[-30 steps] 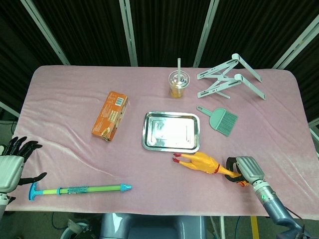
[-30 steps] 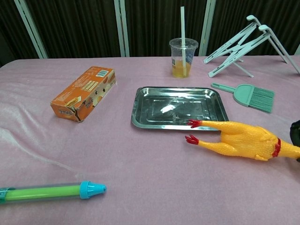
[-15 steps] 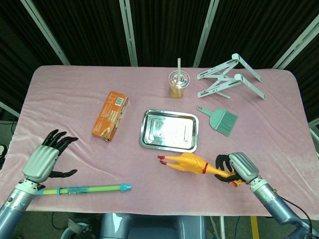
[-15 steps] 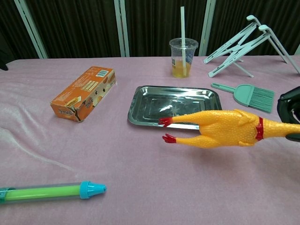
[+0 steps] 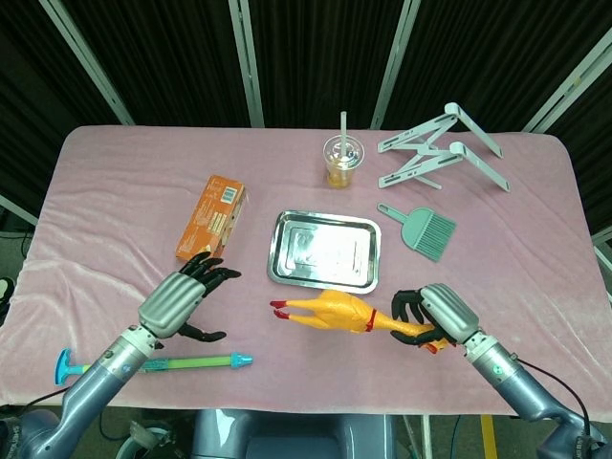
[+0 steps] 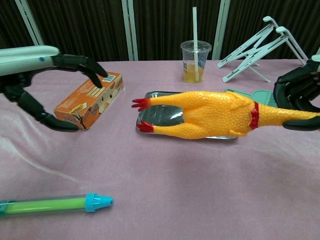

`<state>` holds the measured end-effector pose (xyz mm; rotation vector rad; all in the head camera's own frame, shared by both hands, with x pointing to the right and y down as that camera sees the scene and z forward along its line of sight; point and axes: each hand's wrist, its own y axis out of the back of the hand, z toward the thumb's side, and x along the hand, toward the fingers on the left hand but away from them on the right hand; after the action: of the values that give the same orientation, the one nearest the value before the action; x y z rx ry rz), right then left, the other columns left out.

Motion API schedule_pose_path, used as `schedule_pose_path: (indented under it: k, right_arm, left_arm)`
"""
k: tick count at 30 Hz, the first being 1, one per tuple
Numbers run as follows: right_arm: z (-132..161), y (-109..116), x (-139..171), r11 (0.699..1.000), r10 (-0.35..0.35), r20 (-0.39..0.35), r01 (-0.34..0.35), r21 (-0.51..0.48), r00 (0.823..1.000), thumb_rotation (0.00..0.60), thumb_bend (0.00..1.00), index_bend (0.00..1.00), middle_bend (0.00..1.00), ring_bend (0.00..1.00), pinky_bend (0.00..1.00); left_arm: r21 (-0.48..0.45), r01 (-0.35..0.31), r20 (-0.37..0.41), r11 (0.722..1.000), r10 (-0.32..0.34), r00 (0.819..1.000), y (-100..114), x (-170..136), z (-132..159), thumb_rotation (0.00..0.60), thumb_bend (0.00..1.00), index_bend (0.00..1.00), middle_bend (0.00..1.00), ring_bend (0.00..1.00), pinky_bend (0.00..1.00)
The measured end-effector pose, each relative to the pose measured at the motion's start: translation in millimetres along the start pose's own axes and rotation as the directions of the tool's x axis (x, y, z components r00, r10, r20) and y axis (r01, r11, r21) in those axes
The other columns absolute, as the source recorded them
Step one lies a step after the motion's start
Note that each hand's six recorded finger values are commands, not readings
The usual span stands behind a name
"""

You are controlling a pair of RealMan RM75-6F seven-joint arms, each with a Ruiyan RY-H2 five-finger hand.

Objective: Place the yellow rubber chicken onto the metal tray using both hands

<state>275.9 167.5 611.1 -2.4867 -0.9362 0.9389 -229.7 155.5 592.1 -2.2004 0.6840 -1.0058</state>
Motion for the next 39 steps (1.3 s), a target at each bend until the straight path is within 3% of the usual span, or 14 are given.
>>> schedule_pose_path:
  k: [12, 18, 27, 33, 35, 39]
  right_arm:
    - [21.2, -12.7, -11.1, 1.0, 0.018, -0.057, -0.02, -0.024, 0.998, 0.6, 0.41, 0.94, 0.76, 0.75, 0.8]
    - [27.0, -24.5, -18.1, 0.999, 0.041, -0.069, -0.043, -0.026, 0.997, 0.6, 0.41, 0.94, 0.76, 0.75, 0.8]
    - [41.2, -35.9, -31.6, 0.997, 0.048, -0.105, -0.054, -0.047, 0.993, 0.6, 0.42, 0.94, 0.76, 0.76, 0.8]
    - [47.1, -38.2, -36.9, 0.997, 0.052, -0.119, -0.058, -0.048, 0.992, 0.6, 0.42, 0.94, 0.76, 0.76, 0.8]
    - [49.4, -38.8, -38.0, 0.997, 0.052, -0.124, -0.059, -0.053, 0.991, 0.6, 0.42, 0.94, 0.76, 0.76, 0.8]
    - [55.4, -40.9, -40.3, 0.997, 0.057, -0.141, -0.065, -0.053, 0.988, 0.6, 0.42, 0.94, 0.76, 0.76, 0.81]
  left_arm:
    - [-0.069, 0.078, 0.047, 0.995, -0.075, 0.996, -7.5, 55.1, 50.1, 0.6, 0.05, 0.17, 0.2, 0.09, 0.01]
    - [-0.131, 0.142, 0.077, 0.981, -0.133, 0.988, -8.9, 65.2, 71.5, 0.6, 0.05, 0.17, 0.2, 0.09, 0.02]
    - [-0.108, 0.177, 0.077, 0.978, -0.169, 0.983, -14.3, 67.7, 76.5, 0.6, 0.07, 0.18, 0.21, 0.09, 0.03]
    - [-0.112, 0.183, 0.07, 0.977, -0.176, 0.982, -18.9, 68.3, 76.2, 0.6, 0.15, 0.23, 0.27, 0.17, 0.11]
    - [-0.117, 0.18, 0.067, 0.977, -0.173, 0.983, -19.4, 68.6, 75.8, 0.6, 0.24, 0.29, 0.33, 0.23, 0.17]
    - [-0.131, 0.171, 0.069, 0.977, -0.163, 0.984, -21.7, 69.7, 77.4, 0.6, 0.44, 0.48, 0.55, 0.42, 0.41]
